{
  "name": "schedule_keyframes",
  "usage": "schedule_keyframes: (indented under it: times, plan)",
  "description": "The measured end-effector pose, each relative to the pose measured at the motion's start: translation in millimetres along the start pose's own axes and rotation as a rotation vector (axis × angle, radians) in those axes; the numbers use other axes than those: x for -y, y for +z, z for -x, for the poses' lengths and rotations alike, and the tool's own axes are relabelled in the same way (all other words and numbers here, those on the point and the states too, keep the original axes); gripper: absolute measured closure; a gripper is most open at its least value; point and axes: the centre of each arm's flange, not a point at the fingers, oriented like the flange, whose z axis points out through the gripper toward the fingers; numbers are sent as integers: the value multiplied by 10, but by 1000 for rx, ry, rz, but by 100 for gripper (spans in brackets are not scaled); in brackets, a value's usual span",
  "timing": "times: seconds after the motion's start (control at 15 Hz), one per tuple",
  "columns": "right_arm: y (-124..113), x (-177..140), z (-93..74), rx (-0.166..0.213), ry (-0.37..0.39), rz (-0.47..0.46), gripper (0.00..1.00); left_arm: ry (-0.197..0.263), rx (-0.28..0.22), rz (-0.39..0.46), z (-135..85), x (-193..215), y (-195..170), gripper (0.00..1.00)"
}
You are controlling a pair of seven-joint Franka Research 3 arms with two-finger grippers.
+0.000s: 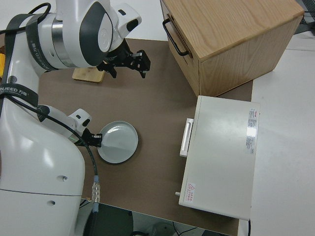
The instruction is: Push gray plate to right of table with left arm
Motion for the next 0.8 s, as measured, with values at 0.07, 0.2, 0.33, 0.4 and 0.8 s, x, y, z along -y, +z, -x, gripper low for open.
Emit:
schedule_keyframes:
  times: [0.07, 0.2, 0.33, 0.4, 0.8]
  plan:
    - [0, 0, 0, 0, 0, 0, 1, 0, 0, 0, -1, 0, 0, 98]
    - [0, 0, 0, 0, 0, 0, 1, 0, 0, -2, -4, 1, 7, 96]
    - [0, 0, 0, 0, 0, 0, 1, -1, 1, -7, -11, 8, 35, 78]
    - [0, 0, 0, 0, 0, 0, 1, -2, 2, -9, -21, 4, 38, 67]
    - [0, 0, 0, 0, 0, 0, 1, -9, 4, -19, -97, -74, -103, 5]
